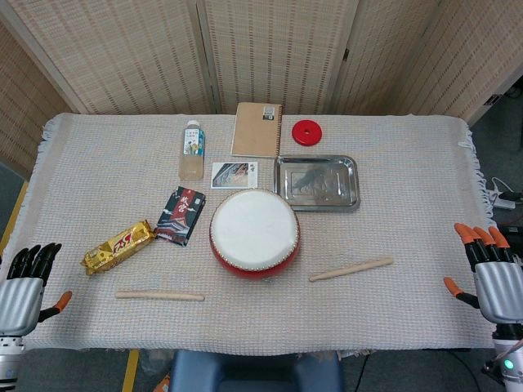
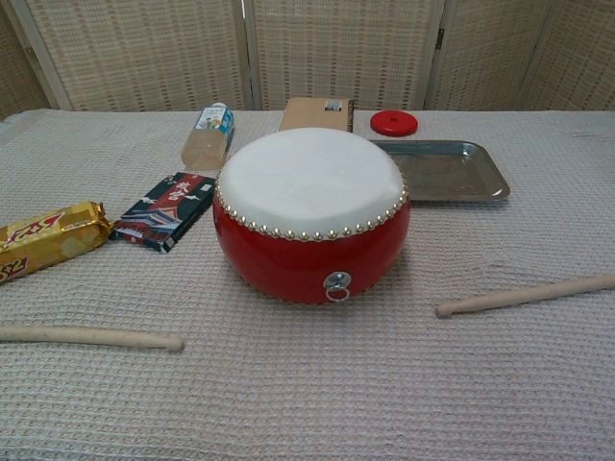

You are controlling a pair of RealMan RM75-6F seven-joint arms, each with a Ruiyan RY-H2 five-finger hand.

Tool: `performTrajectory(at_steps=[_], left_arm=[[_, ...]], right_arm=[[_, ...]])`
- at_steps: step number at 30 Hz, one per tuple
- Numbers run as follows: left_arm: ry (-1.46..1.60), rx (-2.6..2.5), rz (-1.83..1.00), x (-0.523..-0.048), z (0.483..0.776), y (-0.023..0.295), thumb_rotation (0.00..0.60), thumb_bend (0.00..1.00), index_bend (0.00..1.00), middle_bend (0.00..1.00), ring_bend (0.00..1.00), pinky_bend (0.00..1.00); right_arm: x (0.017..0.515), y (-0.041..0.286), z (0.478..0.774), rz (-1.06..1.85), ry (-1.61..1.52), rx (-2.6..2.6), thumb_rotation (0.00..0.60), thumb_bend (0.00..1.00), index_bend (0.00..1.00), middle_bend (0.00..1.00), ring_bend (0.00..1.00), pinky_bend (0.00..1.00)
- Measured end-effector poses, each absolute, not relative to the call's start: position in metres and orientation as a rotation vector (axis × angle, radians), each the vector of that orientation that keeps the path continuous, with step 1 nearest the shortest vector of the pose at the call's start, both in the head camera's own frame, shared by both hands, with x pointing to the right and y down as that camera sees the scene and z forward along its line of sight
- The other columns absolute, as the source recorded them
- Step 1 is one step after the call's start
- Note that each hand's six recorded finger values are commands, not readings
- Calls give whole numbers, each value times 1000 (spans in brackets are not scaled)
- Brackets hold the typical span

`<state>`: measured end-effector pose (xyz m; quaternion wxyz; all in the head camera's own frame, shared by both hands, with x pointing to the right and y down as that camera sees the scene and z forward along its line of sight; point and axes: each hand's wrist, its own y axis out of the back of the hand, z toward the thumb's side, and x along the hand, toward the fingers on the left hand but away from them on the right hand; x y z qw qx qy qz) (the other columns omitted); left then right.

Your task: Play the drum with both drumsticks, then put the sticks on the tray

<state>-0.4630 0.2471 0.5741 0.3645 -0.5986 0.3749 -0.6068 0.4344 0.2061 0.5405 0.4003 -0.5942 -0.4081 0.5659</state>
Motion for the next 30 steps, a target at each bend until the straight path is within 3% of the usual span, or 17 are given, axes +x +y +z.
performTrajectory(at_steps=[16, 22, 27, 30], left_arm=[[951, -1577, -1541, -456, 574, 248, 600, 287, 125, 117, 72, 82], [916, -1650, -1480, -440, 579, 242, 600, 339, 239, 185, 117, 107], [868, -1742, -1430, -420, 590, 236, 600, 406, 401, 305, 214, 154], [818, -1820, -1386, -400, 601, 232, 600, 413, 419, 335, 250, 177]], right_arm=[[437, 208, 539, 1418, -1055, -1503, 600, 128, 0, 115, 0, 69], [438, 206, 536, 1407, -1064, -1498, 600, 129, 0, 115, 0, 69], [440, 203, 534, 1401, -1071, -1496, 600, 128, 0, 115, 0, 69], [440, 200, 533, 1399, -1076, -1492, 600, 128, 0, 115, 0, 69]])
